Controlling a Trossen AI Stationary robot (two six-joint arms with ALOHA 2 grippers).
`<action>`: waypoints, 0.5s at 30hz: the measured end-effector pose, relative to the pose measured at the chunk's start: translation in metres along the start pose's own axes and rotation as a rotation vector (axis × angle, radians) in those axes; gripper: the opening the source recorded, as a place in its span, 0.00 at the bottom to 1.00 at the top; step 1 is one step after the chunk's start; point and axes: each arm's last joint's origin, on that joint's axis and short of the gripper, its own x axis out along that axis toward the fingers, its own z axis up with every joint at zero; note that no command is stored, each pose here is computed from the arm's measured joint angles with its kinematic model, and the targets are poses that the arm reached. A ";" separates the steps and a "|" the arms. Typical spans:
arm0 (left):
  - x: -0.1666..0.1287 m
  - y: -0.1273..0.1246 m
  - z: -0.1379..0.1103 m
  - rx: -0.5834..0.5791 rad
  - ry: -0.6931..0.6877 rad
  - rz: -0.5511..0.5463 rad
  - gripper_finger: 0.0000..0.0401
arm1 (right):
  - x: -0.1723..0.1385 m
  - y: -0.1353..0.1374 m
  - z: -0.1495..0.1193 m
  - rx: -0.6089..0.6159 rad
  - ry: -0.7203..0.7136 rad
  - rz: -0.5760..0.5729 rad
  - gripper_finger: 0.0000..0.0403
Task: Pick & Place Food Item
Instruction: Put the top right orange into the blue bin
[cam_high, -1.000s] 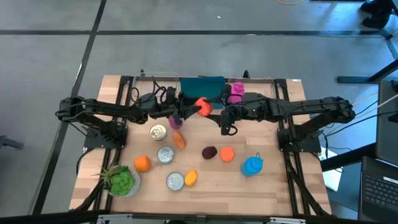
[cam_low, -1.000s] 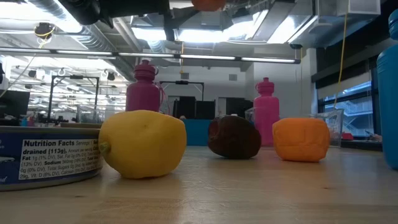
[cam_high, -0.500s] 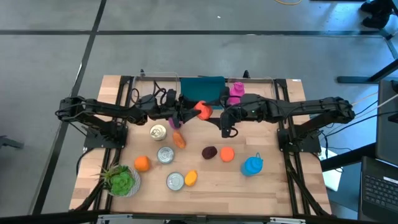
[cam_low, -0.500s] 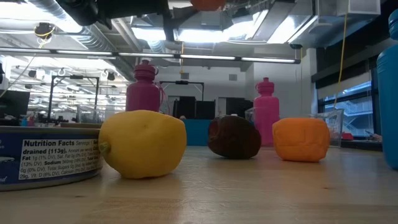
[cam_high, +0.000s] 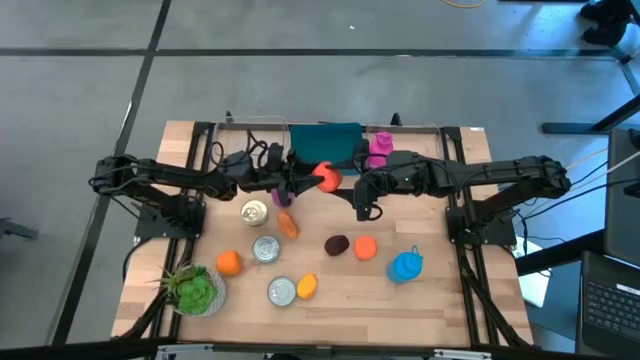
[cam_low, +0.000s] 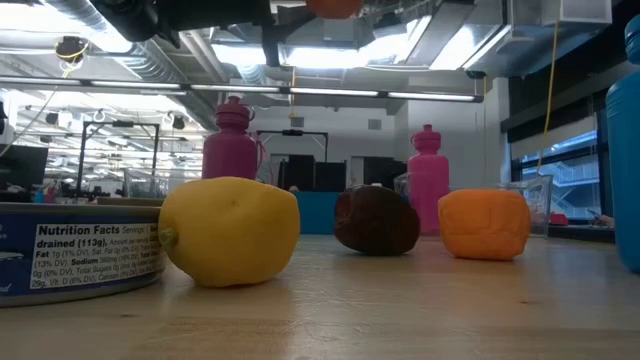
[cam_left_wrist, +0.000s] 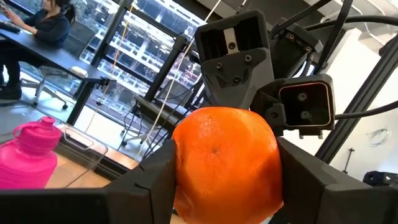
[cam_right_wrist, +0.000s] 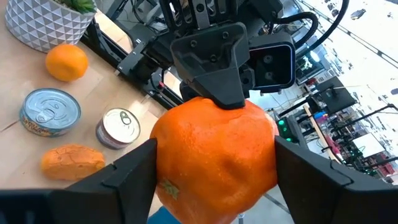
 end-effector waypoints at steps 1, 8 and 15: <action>0.000 0.000 0.000 0.006 0.000 0.001 0.50 | 0.000 0.000 0.000 -0.002 0.000 0.000 0.72; 0.000 0.001 0.001 0.088 0.005 0.006 0.49 | 0.000 0.002 0.000 -0.006 0.014 0.014 0.81; -0.004 0.000 0.011 0.192 -0.021 0.005 0.48 | -0.007 0.005 0.008 -0.009 0.031 -0.031 0.84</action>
